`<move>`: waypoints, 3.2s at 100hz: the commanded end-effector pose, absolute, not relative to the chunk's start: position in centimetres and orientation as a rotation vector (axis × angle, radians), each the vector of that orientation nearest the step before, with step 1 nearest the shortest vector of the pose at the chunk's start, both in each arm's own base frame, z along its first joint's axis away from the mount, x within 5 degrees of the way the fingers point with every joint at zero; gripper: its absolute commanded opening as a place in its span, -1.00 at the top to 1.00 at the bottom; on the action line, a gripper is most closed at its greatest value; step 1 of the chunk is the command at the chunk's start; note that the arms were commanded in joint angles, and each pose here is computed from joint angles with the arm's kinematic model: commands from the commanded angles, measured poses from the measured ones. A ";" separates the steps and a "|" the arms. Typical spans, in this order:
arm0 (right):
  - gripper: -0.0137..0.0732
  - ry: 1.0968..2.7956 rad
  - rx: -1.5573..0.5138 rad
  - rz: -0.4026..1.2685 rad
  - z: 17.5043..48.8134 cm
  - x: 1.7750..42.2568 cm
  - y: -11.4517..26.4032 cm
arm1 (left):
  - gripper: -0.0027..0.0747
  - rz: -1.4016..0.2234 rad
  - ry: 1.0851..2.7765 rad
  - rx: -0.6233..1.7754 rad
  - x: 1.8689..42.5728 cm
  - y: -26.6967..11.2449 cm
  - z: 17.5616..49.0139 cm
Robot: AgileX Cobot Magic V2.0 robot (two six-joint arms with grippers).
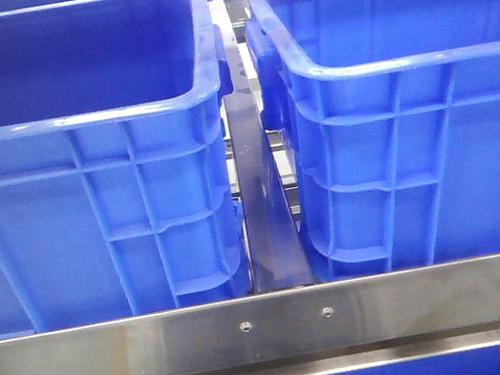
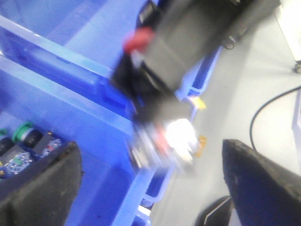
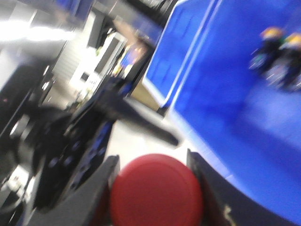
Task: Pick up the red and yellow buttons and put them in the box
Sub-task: 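Carry the red button with the right gripper over the empty bin, then lower the red button into the empty bin and open the right gripper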
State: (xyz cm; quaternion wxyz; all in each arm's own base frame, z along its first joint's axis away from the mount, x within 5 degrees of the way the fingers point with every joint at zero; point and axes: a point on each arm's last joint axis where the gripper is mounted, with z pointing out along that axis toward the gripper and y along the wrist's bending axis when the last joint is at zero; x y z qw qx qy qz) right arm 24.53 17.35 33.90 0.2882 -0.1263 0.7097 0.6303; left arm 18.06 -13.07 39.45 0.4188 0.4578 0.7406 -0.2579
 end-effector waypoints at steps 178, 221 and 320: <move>0.69 1.827 0.493 1.200 28.4 35.5 -2.3 | 0.98 -0.202 1.745 0.058 15.8 -0.5 39.5; 0.69 1.906 0.485 1.275 24.0 41.7 0.0 | 0.98 -0.204 1.745 0.057 15.8 -0.5 39.5; 0.42 1.948 0.582 1.119 22.0 44.1 -0.2 | 0.98 -0.212 1.753 0.063 15.8 -0.6 39.4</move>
